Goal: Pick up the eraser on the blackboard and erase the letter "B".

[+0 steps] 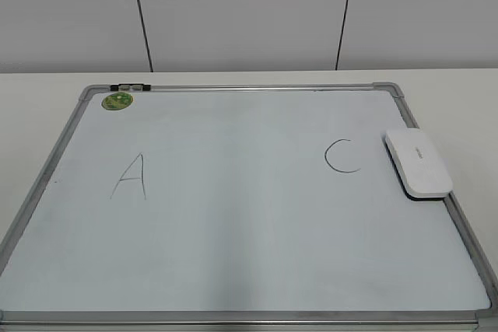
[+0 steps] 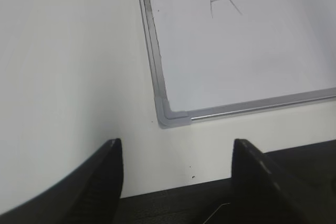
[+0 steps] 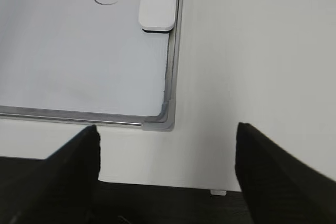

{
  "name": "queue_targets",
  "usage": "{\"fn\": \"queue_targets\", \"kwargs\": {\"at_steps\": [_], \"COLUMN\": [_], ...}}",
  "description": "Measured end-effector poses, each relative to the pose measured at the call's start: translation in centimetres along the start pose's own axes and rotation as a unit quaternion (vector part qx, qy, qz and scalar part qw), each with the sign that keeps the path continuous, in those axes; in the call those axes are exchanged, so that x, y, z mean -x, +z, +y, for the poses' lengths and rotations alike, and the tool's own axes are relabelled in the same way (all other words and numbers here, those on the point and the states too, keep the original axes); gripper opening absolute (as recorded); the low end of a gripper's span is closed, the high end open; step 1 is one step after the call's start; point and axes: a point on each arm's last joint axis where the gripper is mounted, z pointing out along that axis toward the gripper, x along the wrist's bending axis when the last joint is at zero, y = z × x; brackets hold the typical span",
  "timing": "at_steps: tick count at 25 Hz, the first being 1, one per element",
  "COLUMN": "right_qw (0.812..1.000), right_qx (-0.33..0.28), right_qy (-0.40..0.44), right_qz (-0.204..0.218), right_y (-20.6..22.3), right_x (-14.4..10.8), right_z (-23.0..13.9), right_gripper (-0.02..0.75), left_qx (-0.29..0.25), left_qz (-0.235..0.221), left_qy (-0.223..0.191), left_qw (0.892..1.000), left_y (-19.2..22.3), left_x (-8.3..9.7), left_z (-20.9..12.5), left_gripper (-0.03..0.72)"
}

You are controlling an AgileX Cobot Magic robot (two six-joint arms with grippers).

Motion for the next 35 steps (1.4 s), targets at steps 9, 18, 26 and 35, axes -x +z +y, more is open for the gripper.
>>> {"fn": "queue_targets", "kwargs": {"at_steps": [9,18,26,35], "right_qw": [0.999,0.999,1.000,1.000], "right_qx": [-0.034,-0.039,-0.016,-0.014], "right_qy": [0.002,0.014,0.014,0.015], "right_qz": [-0.019,-0.020,-0.020,-0.020], "right_y": [2.7,4.0,4.9,4.9], "right_x": [0.1,0.1,0.1,0.1], "right_z": [-4.3,-4.8,-4.7,-4.7], "right_gripper": [0.594,0.593,0.593,0.593], "left_qx": [0.024,0.090,0.116,0.119], "left_qz": [0.021,0.028,0.030,0.030], "left_qy": [0.005,0.008,0.009,0.009], "left_qw": [0.999,0.996,0.993,0.992], "left_y": [1.5,1.0,1.9,1.9], "left_x": [-0.3,-0.4,-0.4,-0.4], "left_z": [-6.1,-7.0,-6.7,-6.6], "left_gripper": [0.478,0.478,0.478,0.478]}}
